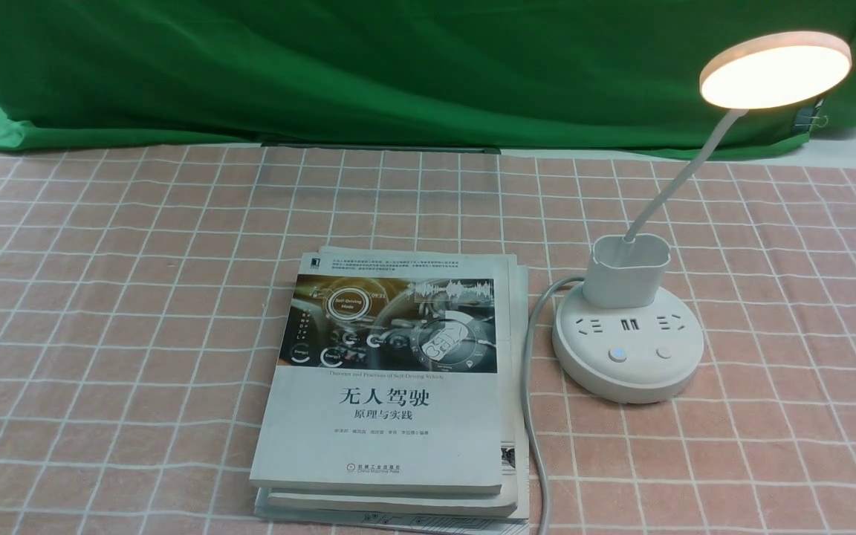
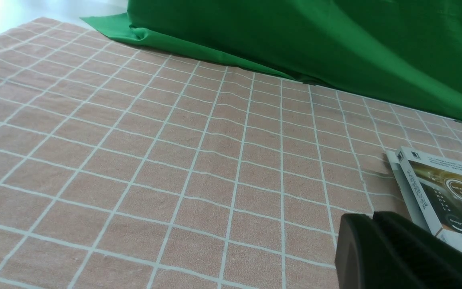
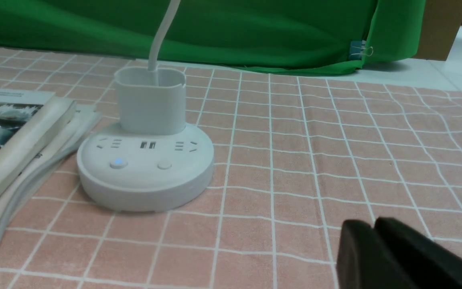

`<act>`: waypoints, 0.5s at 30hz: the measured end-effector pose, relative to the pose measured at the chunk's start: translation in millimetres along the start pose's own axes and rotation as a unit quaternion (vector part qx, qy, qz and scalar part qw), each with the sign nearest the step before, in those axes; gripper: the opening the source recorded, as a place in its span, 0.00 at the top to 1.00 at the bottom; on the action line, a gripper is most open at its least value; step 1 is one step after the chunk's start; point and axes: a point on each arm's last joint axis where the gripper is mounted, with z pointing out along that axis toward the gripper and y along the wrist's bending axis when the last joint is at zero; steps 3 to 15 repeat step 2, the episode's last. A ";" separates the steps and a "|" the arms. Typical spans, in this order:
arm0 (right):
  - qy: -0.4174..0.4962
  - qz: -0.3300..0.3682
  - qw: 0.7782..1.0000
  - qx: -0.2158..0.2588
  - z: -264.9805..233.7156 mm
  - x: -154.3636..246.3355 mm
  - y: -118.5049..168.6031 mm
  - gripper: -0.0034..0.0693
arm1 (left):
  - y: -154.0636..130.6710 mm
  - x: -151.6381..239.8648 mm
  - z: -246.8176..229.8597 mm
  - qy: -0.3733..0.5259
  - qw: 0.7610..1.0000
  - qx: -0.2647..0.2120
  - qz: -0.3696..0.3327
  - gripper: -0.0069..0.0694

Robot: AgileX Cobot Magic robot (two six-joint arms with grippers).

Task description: Turn on the table lamp on the pink coffee tablecloth with your hand.

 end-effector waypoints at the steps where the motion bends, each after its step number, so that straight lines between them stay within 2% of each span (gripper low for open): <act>1: 0.000 0.000 1.000 0.000 0.0 0.0 0.0 0.82 | 0.0 0.0 0.0 0.000 1.000 0.000 0.000 0.89; 15: 0.000 0.000 1.000 0.000 0.0 0.0 0.0 0.81 | 0.0 0.0 0.0 0.000 1.000 0.000 0.000 0.89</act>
